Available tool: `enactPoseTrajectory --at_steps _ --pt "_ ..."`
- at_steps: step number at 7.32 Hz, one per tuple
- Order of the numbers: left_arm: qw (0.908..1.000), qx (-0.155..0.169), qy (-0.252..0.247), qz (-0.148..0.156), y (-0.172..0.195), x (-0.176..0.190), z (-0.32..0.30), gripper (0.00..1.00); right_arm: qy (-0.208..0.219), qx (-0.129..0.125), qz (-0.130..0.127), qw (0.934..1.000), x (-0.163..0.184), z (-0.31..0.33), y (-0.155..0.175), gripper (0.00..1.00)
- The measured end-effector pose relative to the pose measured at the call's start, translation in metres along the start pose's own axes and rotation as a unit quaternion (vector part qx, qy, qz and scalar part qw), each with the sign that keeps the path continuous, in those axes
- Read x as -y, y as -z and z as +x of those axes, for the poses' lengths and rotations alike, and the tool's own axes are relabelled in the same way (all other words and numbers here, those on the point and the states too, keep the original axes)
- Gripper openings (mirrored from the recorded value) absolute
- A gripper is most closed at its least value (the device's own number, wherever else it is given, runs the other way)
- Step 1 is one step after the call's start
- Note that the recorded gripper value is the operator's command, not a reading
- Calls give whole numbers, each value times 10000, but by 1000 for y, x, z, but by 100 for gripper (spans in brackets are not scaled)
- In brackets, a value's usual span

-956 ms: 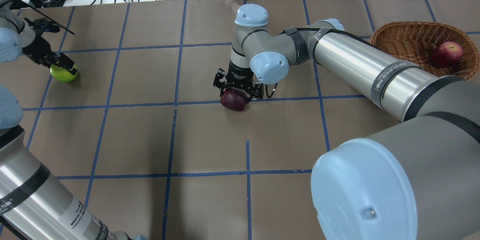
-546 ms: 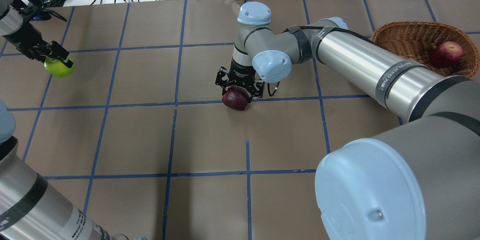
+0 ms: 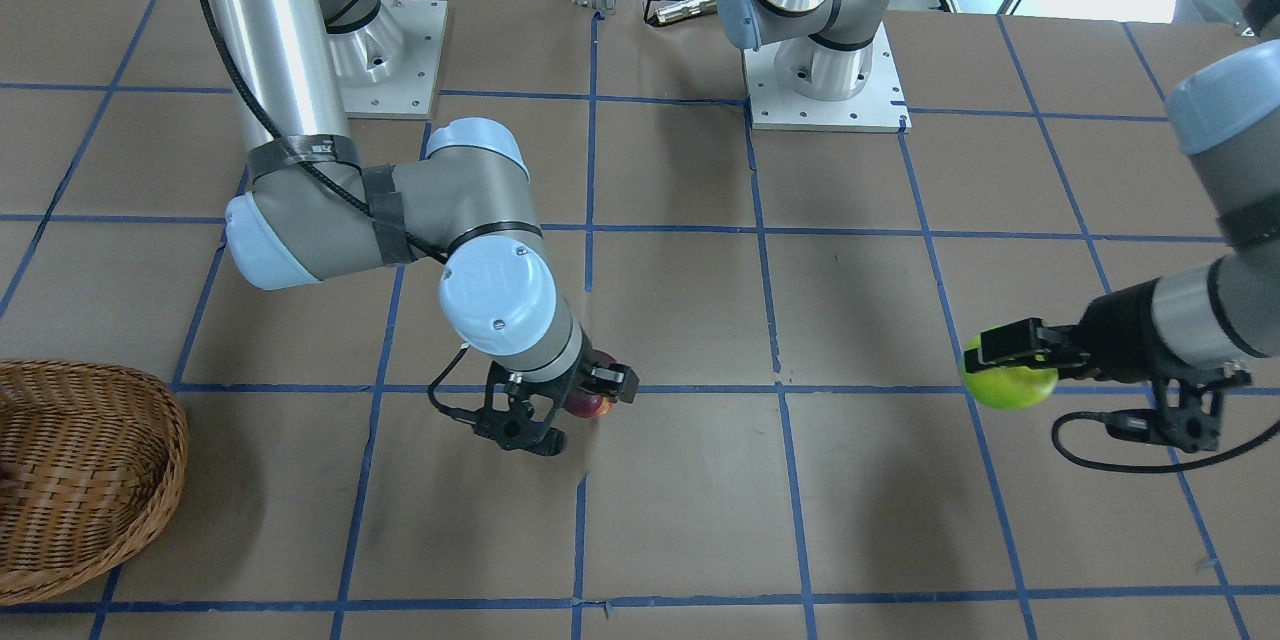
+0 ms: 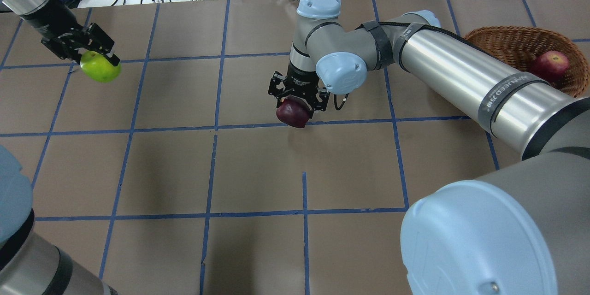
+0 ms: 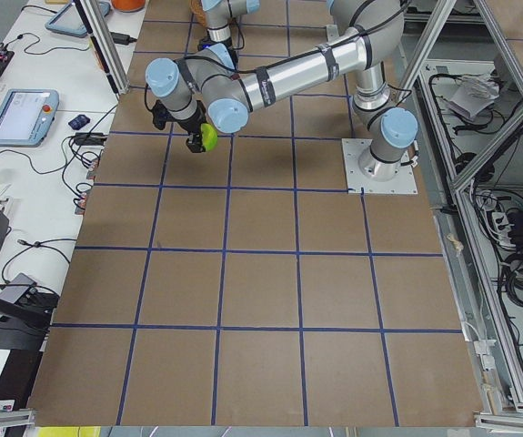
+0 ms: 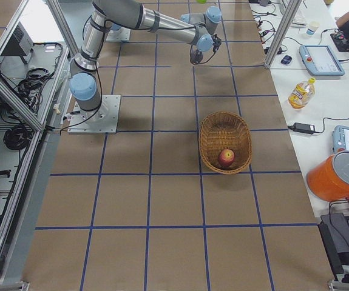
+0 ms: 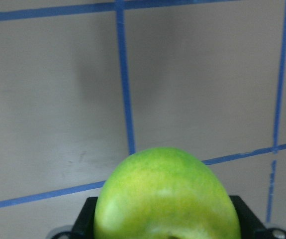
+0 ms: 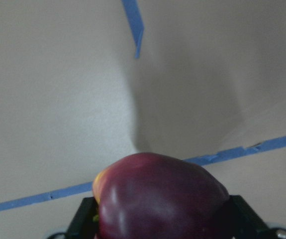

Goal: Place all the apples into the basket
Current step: 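Carry dark apple into basket with right while left carries green apple center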

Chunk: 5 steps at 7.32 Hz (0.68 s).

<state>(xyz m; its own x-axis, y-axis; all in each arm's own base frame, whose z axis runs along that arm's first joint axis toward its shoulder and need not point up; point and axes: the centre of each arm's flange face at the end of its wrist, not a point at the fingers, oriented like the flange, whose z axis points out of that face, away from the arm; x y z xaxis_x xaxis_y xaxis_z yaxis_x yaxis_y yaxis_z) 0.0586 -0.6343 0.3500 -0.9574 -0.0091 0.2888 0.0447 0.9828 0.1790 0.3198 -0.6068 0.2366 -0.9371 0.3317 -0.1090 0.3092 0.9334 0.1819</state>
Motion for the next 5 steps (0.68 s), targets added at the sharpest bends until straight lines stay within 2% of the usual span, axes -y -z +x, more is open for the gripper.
enactPoseTrajectory --at_steps 2,3,5 --pt "9977 -508 444 -22 -24 -14 67 0 -329 -143 412 9985 58 80 59 0" --pt "9966 -504 656 32 -41 -12 119 0 -399 -269 658 9967 84 129 90 0" --pt "9954 51 811 515 -86 -9 238 0 -378 -639 998 9922 124 228 142 0"
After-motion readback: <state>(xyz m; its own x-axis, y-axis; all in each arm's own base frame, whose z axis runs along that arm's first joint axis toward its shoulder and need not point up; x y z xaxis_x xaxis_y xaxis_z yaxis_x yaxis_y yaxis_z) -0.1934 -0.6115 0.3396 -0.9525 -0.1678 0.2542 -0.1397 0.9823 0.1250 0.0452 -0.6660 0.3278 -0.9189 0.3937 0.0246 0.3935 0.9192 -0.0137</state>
